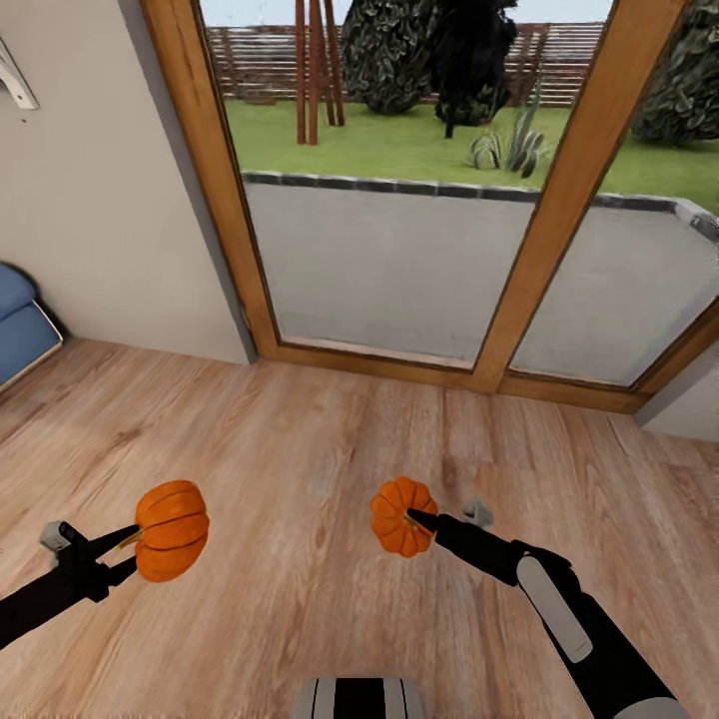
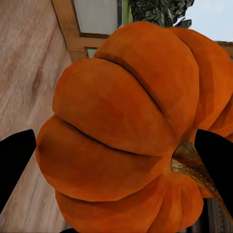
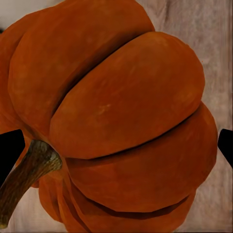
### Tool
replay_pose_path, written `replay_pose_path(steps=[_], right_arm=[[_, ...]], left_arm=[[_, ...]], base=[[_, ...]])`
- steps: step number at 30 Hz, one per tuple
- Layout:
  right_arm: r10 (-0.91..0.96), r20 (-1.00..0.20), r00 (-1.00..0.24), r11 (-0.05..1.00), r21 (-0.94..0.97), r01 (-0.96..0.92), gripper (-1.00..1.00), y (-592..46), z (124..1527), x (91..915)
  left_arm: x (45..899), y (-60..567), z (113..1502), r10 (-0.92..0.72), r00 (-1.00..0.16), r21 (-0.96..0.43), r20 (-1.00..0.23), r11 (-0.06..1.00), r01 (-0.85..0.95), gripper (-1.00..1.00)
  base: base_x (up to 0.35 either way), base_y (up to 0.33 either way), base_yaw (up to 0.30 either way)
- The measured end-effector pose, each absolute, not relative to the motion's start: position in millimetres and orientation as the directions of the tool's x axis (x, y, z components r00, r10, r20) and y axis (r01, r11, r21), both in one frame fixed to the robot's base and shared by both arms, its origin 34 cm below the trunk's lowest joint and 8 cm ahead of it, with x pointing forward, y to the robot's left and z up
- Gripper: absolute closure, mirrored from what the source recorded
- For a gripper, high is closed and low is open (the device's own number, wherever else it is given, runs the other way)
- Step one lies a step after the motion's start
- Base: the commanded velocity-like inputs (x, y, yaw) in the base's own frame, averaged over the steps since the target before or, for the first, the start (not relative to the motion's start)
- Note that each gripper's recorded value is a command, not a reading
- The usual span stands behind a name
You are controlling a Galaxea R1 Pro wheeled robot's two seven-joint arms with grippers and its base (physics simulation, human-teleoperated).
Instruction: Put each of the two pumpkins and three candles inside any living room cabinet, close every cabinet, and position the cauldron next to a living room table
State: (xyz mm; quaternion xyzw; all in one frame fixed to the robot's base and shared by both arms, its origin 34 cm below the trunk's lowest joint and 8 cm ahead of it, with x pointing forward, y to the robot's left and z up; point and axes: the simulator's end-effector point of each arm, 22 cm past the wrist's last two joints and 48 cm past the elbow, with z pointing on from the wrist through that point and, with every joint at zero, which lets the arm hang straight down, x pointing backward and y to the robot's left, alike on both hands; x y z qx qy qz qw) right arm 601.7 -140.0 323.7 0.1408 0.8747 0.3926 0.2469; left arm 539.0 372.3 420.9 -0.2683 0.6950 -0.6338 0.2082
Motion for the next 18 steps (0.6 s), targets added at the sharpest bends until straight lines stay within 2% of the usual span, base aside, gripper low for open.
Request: replay_pose_path(steps=[6, 18], right_arm=[[0.442, -0.32, -0.838, 0.649, 0.759, 0.053, 1.0, -139.6, 324.6, 602.1], [0.442, -0.32, -0.838, 0.649, 0.759, 0.053, 1.0, -139.5, 324.1, 601.7]], left_arm=[[539.4, 372.8, 421.5, -0.64, -0.767, -0.993, 0.051, 0.05, -0.108, 1.0], [542.0, 374.8, 426.0, -0.648, -0.76, -0.995, 0.052, 0.035, -0.098, 1.0]], base=[[-0.067, -0.271, 0.232], [-0.003, -0.023, 0.271]])
